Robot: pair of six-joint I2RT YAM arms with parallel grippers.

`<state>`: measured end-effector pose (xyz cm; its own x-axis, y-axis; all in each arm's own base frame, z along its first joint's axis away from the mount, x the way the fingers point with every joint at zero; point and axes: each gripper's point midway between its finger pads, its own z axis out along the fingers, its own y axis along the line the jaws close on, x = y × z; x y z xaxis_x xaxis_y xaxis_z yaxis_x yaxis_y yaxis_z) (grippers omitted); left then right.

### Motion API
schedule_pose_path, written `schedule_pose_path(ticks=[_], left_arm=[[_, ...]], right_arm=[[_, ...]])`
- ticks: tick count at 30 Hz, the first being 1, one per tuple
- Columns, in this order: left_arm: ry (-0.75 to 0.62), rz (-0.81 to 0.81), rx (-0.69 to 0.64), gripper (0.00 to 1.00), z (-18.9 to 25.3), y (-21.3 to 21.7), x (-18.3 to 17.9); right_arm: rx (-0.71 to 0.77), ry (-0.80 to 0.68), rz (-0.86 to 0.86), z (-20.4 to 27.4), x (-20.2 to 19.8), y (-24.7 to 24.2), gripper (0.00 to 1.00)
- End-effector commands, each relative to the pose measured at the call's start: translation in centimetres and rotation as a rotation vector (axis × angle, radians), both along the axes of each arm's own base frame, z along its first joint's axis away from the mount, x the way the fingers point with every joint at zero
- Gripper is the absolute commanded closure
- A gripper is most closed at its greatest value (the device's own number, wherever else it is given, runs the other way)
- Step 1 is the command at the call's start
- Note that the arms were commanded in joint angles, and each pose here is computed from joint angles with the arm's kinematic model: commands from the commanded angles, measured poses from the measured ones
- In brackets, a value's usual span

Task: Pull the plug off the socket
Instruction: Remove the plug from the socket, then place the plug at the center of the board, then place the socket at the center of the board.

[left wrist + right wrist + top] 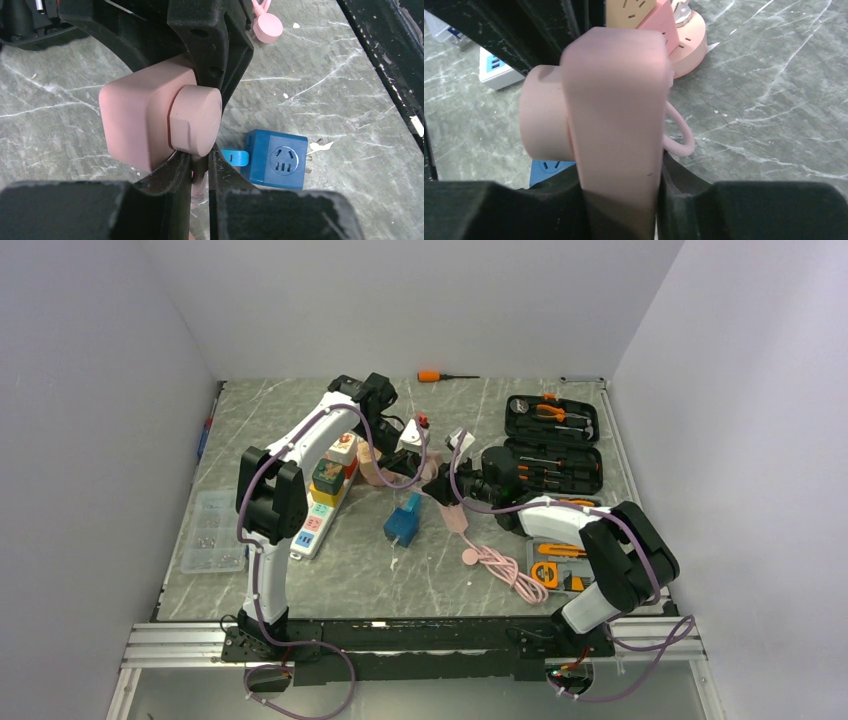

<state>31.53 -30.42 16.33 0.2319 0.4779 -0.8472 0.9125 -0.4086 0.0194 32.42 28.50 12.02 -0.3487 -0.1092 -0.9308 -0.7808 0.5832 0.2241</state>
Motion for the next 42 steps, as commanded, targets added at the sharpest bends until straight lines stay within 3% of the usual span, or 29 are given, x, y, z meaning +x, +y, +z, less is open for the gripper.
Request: schedule_pose_path(ticks=[1,6,13,21,25,31,37,42], left_arm=[[-0.012,-0.010,-0.083,1.00,4.1,-0.4,-1.6],[-0.016,-0.016,-0.085,1.00,4.2,-0.3,-1.8],[-0.011,-0.051,-0.083,1.00,4.6,0.1,-3.0],[-0.013,-0.137,-0.061,1.00,4.7,1.1,-5.6],[-0.032,-0.153,-0.047,1.00,4.3,1.4,-5.9],[-0.027,-0.061,-0.031,1.00,3.8,0.3,-3.4],[-0.147,0.121,-0.019,1.00,2.3,-1.0,1.4],[-0.259,0.332,0.076,1.00,-0.3,-1.7,5.8]], right_arm=[[0.052,-0.064,0.024,2.7,0.7,0.8,0.73],[0.056,-0.022,0.004,2.5,1.1,0.6,0.99],[0.117,0.052,-0.123,1.7,4.5,-2.8,1.00],[-0.031,0.055,-0.362,-0.6,8.4,-6.7,1.00],[-0.002,0.022,-0.347,0.0,7.8,-6.7,1.00],[0.034,0.073,-0.305,0.5,7.6,-5.7,0.98],[-0.016,0.127,-0.447,-0.7,10.3,-7.5,0.99],[-0.083,0.194,-0.557,-2.5,14.1,-9.5,1.00]])
